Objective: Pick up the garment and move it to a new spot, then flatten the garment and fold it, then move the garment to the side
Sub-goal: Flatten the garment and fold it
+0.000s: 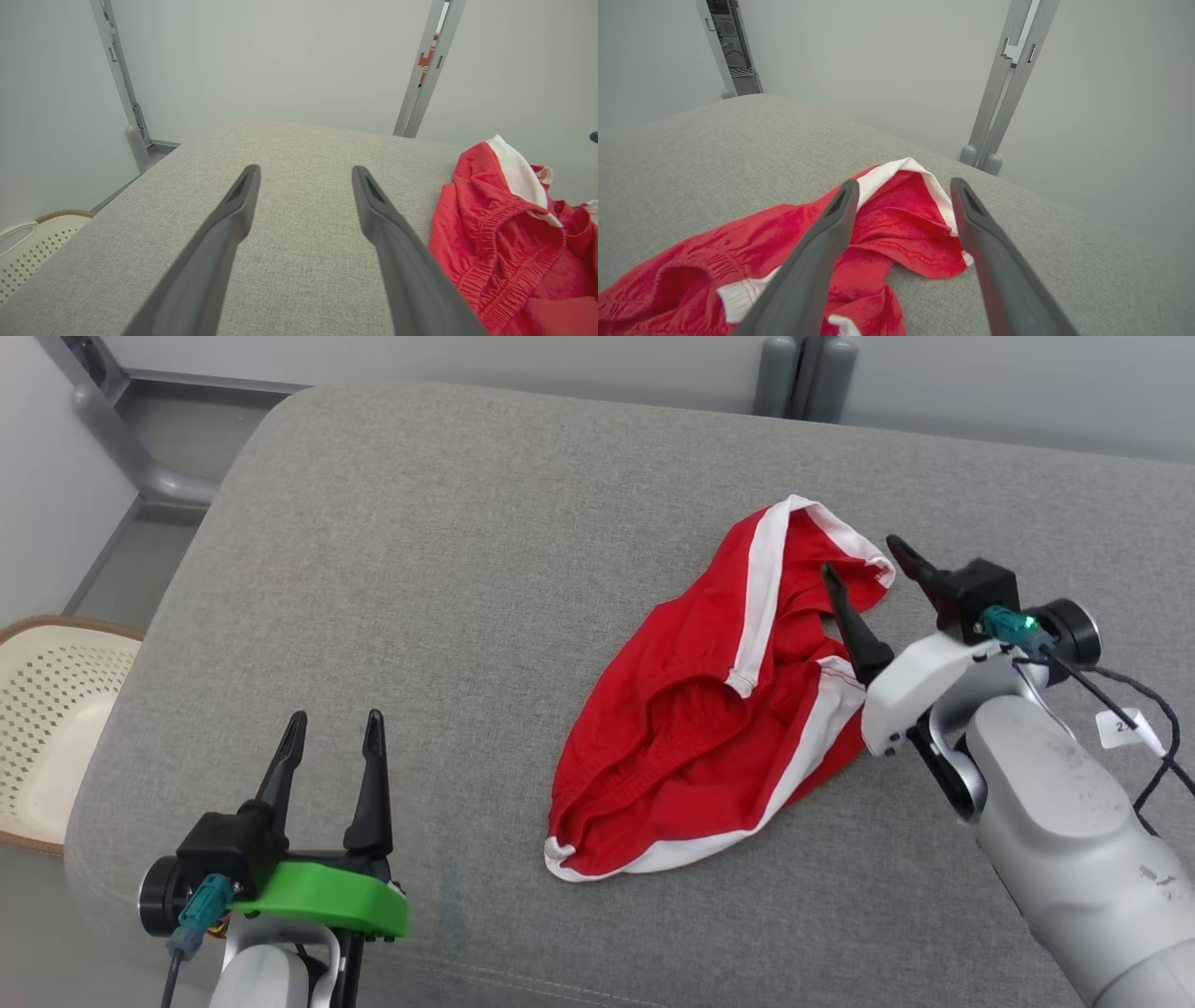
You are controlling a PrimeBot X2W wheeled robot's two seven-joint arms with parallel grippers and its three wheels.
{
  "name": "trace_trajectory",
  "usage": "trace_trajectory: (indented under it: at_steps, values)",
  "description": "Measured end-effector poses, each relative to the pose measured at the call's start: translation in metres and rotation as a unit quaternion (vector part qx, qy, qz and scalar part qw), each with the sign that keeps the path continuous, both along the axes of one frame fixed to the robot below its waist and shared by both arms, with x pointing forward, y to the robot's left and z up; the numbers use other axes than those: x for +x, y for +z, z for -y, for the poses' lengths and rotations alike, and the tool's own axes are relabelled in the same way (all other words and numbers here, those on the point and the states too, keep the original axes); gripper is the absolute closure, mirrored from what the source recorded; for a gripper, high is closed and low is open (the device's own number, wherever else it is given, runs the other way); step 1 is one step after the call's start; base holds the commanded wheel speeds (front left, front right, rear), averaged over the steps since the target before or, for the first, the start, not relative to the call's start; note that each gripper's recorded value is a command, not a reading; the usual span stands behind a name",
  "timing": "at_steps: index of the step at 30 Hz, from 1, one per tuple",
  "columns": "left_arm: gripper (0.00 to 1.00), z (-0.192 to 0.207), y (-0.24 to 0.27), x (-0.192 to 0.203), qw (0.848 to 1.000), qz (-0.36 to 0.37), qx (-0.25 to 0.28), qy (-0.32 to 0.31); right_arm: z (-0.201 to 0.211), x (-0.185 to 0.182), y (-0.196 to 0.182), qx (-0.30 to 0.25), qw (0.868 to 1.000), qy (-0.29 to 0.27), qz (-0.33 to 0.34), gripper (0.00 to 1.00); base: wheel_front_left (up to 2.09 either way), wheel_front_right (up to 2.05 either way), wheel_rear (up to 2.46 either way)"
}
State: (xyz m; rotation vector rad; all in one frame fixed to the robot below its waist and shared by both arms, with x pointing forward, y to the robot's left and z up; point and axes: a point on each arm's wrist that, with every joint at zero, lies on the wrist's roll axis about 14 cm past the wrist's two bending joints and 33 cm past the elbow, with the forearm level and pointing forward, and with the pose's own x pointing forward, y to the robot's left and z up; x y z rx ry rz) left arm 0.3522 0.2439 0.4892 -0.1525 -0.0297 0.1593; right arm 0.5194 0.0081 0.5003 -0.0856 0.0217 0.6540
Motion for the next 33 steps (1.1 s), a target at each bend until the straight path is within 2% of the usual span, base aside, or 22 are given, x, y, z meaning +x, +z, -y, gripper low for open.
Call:
trace_trajectory:
  at_steps: [6,9,17,18,19,20,27,33]
  values:
    - [0.00,0.008,0.002,0.001,1.000,0.005,-0.001,-0.012,0.018,-0.032,-0.030,-0.034,0.999,0.016,-0.025,0.00,0.00,0.00,0.00]
    - [0.00,0.011,0.003,0.003,1.000,0.007,0.000,-0.017,0.018,-0.041,-0.037,-0.042,0.998,0.028,-0.033,0.00,0.00,0.00,0.00]
    - [0.00,0.009,-0.001,0.001,1.000,0.000,-0.001,-0.015,0.011,-0.057,-0.076,-0.081,0.990,0.053,-0.104,0.00,0.00,0.00,0.00]
    - [0.00,0.008,-0.002,0.001,1.000,-0.001,-0.001,-0.013,0.010,-0.058,-0.081,-0.086,0.988,0.054,-0.114,0.39,0.00,0.00,0.00]
    - [0.00,0.008,-0.002,0.000,1.000,-0.002,-0.002,-0.012,0.010,-0.059,-0.085,-0.089,0.987,0.056,-0.122,0.91,0.00,0.00,0.00]
    - [0.00,0.007,-0.003,0.000,1.000,-0.003,-0.002,-0.011,0.010,-0.060,-0.088,-0.093,0.986,0.057,-0.128,1.00,0.00,0.00,0.00]
    - [0.00,0.005,-0.003,-0.002,1.000,-0.003,-0.005,-0.005,0.016,-0.049,-0.074,-0.064,0.991,0.040,-0.110,1.00,0.00,0.00,0.00]
    - [0.00,0.012,-0.002,-0.002,1.000,0.001,-0.007,-0.014,0.050,-0.045,-0.057,-0.015,0.995,-0.016,-0.093,1.00,0.00,0.00,0.00]
